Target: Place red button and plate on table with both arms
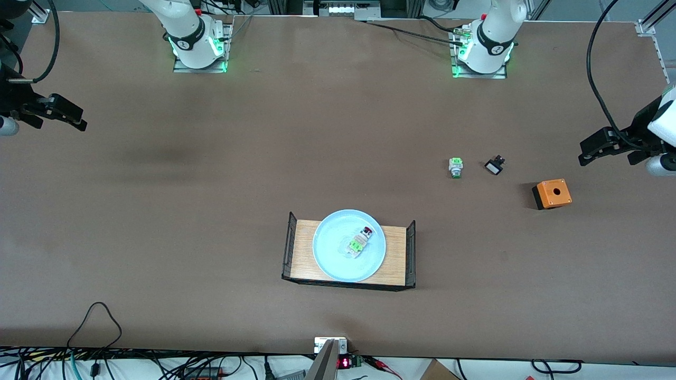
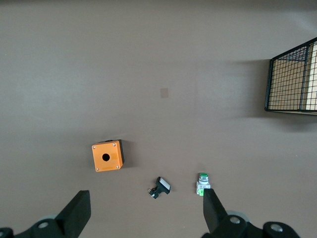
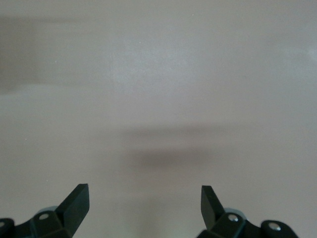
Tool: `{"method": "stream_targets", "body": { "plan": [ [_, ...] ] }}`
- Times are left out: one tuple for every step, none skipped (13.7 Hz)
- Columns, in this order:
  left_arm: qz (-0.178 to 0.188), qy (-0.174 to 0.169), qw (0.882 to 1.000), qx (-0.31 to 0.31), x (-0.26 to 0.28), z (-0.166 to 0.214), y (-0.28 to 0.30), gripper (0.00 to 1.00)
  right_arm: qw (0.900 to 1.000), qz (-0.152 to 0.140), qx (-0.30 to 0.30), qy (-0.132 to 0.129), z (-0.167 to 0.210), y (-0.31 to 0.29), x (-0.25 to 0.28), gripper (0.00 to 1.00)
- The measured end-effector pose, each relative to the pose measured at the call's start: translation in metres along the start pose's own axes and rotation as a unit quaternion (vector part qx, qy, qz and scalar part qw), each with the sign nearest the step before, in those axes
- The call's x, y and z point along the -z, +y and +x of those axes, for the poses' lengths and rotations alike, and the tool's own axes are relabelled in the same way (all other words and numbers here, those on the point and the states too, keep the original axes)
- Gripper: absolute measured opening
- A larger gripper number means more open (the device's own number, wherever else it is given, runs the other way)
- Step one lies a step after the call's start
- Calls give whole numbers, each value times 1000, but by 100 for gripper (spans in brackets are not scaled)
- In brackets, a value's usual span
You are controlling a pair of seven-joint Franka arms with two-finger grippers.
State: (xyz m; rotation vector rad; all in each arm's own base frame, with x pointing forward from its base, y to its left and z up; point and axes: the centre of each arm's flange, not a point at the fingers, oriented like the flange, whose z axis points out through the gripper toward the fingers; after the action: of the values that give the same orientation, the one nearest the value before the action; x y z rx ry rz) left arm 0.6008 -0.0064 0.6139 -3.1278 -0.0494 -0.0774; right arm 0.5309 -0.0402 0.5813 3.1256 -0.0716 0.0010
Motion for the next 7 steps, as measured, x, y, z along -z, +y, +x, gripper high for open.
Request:
{"method": "stream_targets", "body": {
  "plan": [
    [0,0,1000,0,0,0,0,100,1000,0,0,1,0,0,1,100],
    [0,0,1000,0,0,0,0,100,1000,0,2,1,0,-2,2,100],
    [0,0,1000,0,0,0,0,100,1000,0,3,1,0,-4,2,100],
    [0,0,1000,0,0,0,0,100,1000,0,5,1,0,-5,3,100],
    [0,-1,1000,0,0,0,0,100,1000,0,5,2,0,-5,3,100],
    [0,-7,1000,0,-1,-1,0,100,1000,0,5,2,0,-5,3,100],
    [1,-16,1000,-1,-3,-4,1,100,1000,0,5,2,0,-5,3,100]
  ]
}}
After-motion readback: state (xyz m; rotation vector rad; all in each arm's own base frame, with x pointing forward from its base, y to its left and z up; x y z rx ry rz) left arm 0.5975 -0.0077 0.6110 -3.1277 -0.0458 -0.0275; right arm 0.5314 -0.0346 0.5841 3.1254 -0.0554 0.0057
